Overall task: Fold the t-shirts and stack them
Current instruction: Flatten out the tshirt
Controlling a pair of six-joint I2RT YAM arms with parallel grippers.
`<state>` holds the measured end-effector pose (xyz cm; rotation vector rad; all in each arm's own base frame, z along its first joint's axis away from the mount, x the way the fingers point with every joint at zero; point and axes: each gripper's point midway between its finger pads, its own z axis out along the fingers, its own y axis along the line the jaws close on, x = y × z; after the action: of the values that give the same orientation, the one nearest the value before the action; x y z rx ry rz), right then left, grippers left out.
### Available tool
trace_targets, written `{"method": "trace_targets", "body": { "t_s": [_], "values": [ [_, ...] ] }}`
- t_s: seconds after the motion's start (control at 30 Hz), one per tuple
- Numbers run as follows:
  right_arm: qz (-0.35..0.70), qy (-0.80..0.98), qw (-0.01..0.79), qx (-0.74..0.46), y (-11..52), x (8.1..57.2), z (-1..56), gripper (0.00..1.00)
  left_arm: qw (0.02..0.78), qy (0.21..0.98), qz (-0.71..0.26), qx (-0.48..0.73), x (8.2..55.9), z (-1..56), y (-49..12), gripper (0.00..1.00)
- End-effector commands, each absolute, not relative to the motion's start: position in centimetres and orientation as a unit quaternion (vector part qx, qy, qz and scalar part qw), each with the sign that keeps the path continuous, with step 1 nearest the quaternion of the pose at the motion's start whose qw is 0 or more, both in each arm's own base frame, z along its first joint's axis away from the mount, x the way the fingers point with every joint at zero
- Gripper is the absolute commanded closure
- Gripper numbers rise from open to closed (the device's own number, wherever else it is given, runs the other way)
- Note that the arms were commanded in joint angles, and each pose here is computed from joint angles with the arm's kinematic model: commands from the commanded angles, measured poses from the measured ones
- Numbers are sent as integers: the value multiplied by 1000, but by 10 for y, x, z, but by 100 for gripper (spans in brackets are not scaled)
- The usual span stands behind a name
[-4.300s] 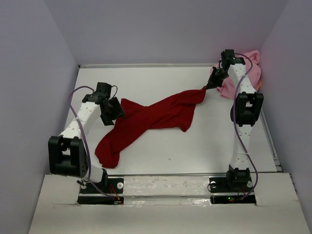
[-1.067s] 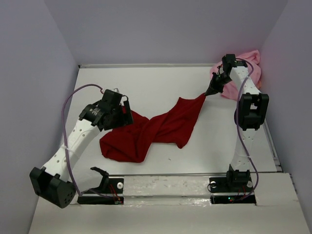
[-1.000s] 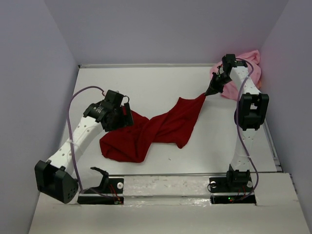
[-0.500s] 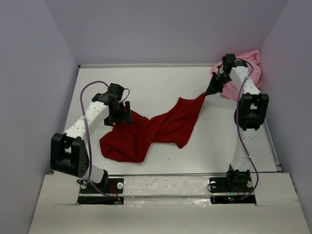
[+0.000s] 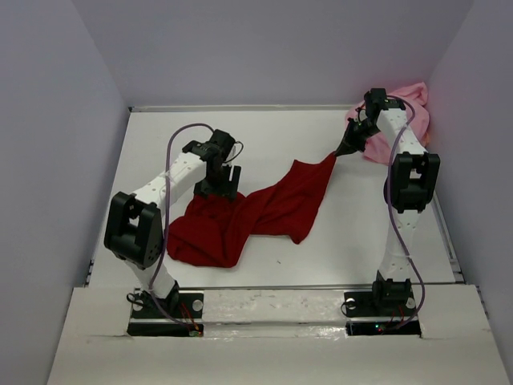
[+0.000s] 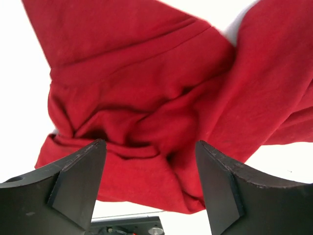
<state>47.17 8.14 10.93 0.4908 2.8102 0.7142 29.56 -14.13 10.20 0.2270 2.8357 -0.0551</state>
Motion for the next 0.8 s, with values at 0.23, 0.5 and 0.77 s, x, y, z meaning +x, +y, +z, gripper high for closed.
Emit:
{"method": "trace_targets", "body": {
  "t_s": [0.23, 0.5, 0.77],
  "values": [
    [257, 945, 128, 155, 83, 486, 127, 100, 122, 987, -11, 105, 284, 95, -135, 16],
    [261, 944, 130, 153, 84, 488, 128, 100, 123, 989, -12, 85, 283, 99, -130, 13],
    [262, 944, 129, 152, 85, 486, 130, 100, 130, 988, -37, 72, 274, 106, -129, 10]
  ]
}}
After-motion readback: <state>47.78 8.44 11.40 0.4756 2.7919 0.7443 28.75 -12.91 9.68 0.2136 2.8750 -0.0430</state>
